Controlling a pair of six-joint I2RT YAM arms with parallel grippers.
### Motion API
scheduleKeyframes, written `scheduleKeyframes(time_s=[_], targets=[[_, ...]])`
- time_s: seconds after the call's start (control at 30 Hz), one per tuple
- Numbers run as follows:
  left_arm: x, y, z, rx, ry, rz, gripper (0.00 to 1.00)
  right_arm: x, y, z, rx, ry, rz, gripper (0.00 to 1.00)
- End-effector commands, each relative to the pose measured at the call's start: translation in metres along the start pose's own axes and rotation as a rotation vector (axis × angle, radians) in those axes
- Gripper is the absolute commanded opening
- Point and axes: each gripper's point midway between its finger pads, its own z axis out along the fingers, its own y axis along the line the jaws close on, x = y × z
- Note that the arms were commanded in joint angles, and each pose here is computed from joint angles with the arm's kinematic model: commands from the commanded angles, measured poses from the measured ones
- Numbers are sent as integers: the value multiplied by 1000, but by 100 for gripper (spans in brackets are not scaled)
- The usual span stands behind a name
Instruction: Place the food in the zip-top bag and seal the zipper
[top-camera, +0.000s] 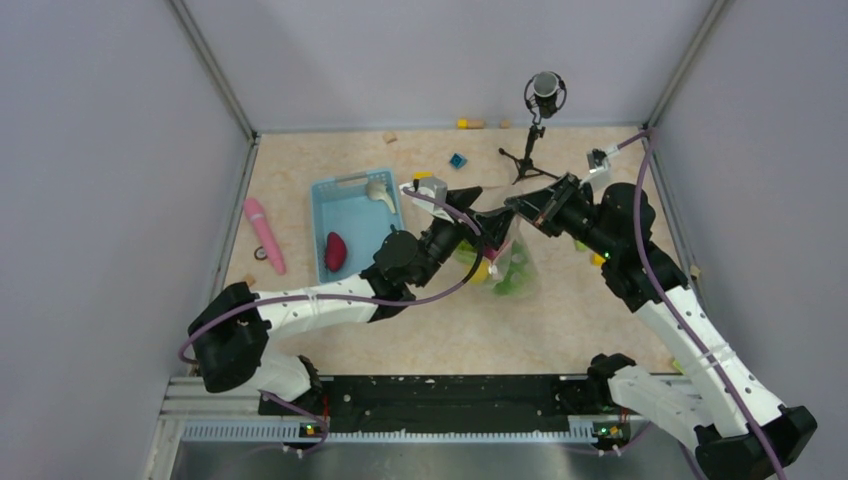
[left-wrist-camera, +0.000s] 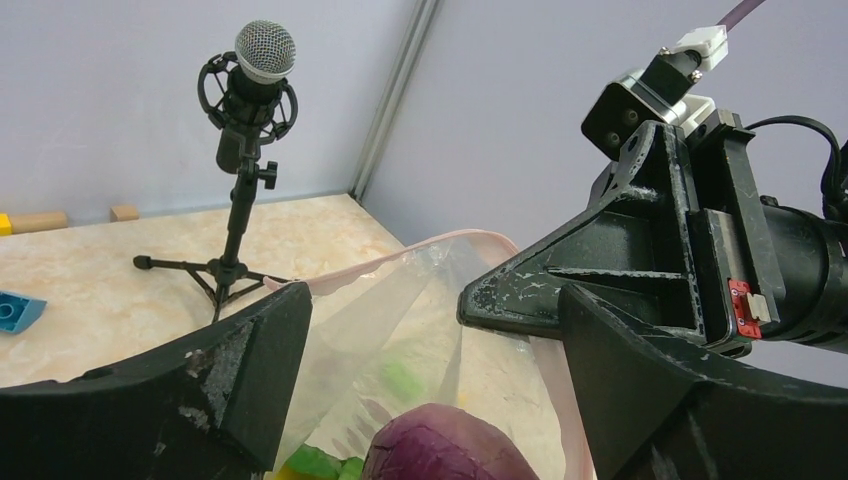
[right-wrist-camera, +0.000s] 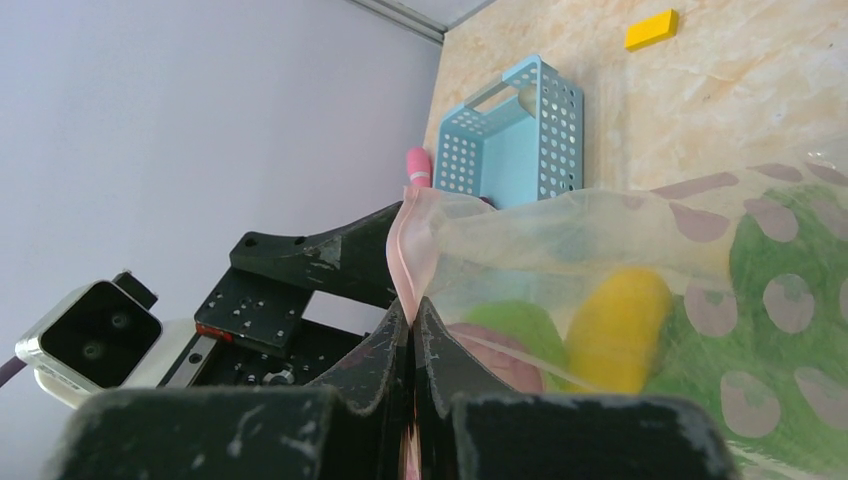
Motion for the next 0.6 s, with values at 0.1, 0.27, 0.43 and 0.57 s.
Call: scheduleKeyframes(time_s=[0.1, 0.27, 0.43, 0.57], targets=[[-5, -10, -16, 23, 72, 8, 99, -32, 57, -19, -178, -110, -58, 0], [-30, -7, -31, -26, 116, 38, 99, -30, 52, -18, -164, -106, -66, 0], [-41, 48, -58, -334, 152, 96, 99, -28, 49, -17, -153, -97, -83, 0], [-31, 70, -75, -437, 231, 126, 99, -25, 46, -15, -140, -77, -96, 0]])
